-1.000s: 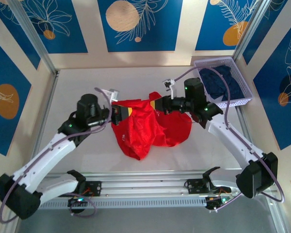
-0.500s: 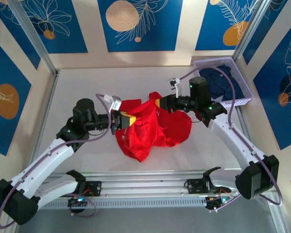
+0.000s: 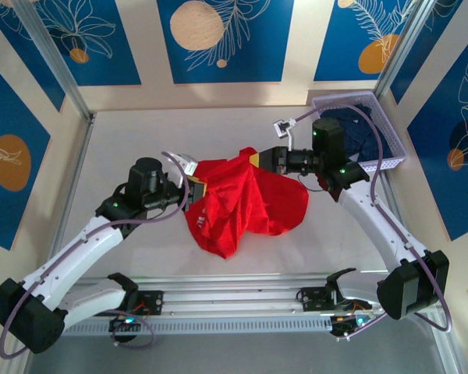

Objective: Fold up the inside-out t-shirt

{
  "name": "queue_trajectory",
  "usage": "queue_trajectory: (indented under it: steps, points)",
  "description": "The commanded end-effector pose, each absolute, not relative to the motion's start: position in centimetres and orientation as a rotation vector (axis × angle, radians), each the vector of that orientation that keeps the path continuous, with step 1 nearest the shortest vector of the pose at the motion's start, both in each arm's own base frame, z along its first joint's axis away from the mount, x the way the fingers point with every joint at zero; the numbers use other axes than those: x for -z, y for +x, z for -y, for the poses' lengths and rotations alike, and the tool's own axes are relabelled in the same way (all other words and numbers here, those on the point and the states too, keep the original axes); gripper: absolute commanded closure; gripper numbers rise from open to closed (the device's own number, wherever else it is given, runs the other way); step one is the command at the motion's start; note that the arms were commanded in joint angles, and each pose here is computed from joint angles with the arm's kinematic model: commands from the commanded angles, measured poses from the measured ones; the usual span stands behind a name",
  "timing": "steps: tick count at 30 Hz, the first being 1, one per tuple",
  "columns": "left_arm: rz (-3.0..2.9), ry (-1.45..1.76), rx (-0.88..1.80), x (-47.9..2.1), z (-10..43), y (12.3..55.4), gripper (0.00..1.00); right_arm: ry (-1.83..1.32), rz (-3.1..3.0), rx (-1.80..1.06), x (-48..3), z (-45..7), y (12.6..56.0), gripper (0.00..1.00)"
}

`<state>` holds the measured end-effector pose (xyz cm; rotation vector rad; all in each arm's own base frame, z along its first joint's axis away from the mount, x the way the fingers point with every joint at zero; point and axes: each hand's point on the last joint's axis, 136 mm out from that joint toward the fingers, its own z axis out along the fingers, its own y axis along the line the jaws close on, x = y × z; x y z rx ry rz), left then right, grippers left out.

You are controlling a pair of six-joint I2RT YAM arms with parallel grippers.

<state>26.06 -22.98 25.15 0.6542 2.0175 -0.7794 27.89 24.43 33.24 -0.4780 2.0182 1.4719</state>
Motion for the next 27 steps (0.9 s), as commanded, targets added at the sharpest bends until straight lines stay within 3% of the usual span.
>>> queue_trajectory:
  steps: [1,6,8,13,21,27]
  points:
    - [-2.044,0.643,0.710,-25.3,22.2,26.5,0.69,-0.494,-1.971,-1.536,-34.7,-24.8,27.6,1.00]
    - [-1.951,0.669,0.769,-27.7,23.0,25.0,0.57,-0.500,-1.997,-1.540,-33.7,-25.7,27.6,1.00]
    - [-1.899,0.698,0.805,-28.8,23.6,24.0,0.57,-0.499,-2.005,-1.540,-33.4,-25.8,27.6,1.00]
    - [-1.772,0.854,1.007,-31.0,26.9,21.0,0.69,-0.517,-2.017,-1.537,-33.1,-26.4,27.6,1.00]
    - [-1.835,0.881,0.996,-30.0,29.4,23.4,0.66,-0.538,-2.019,-1.540,-33.0,-26.9,27.3,1.00]
    - [-1.879,0.920,0.920,-28.3,30.4,25.8,0.50,-0.551,-2.020,-1.536,-32.9,-26.9,27.0,1.00]
